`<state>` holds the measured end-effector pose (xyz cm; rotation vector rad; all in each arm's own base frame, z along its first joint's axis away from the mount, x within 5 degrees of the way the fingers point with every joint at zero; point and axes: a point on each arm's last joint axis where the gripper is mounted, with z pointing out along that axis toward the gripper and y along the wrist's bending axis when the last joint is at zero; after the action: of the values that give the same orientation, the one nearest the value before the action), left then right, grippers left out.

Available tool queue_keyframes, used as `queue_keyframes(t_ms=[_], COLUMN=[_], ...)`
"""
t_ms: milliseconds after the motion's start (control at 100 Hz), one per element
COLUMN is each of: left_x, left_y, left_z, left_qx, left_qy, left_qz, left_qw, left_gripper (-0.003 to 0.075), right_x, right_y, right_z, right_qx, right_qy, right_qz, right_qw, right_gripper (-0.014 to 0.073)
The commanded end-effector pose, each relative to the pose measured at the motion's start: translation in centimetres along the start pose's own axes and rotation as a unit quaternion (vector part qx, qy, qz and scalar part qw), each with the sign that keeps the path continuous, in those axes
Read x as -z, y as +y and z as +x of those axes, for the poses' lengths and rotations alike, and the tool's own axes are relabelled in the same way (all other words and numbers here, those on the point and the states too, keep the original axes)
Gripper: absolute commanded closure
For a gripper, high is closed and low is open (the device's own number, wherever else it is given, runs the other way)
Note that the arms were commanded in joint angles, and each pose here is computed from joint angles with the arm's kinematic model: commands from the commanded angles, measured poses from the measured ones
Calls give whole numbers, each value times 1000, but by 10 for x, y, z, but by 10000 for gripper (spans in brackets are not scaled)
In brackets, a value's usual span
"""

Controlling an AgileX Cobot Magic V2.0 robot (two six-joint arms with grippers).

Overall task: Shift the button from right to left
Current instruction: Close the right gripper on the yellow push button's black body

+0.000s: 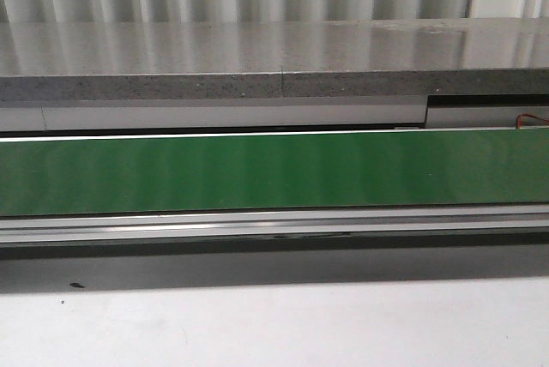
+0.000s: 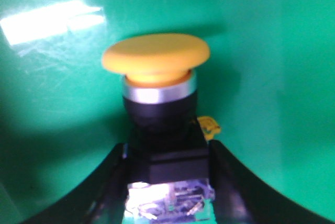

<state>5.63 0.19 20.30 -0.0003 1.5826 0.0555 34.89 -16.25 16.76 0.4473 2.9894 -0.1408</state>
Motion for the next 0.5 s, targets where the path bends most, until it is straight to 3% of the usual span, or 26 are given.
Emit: queue_keyframes(t_ms=[0, 270, 490], left_x=[1, 1, 1], left_y=[0, 0, 0], left_z=[5, 5, 5], left_qx=[6, 6, 6], left_qy=[-34, -34, -34], left_qz=[2, 2, 2], left_qw=[999, 999, 999], left_gripper=[741, 741, 741], right_x=[47, 129, 162], right_y=[-5, 7, 44], right_z=[-2, 19, 35], right_qx=[6, -4, 37], right_qy=[-56, -139, -159], right_qz=[16, -5, -37], right_qw=[998, 990, 986], right_gripper=[428, 428, 428])
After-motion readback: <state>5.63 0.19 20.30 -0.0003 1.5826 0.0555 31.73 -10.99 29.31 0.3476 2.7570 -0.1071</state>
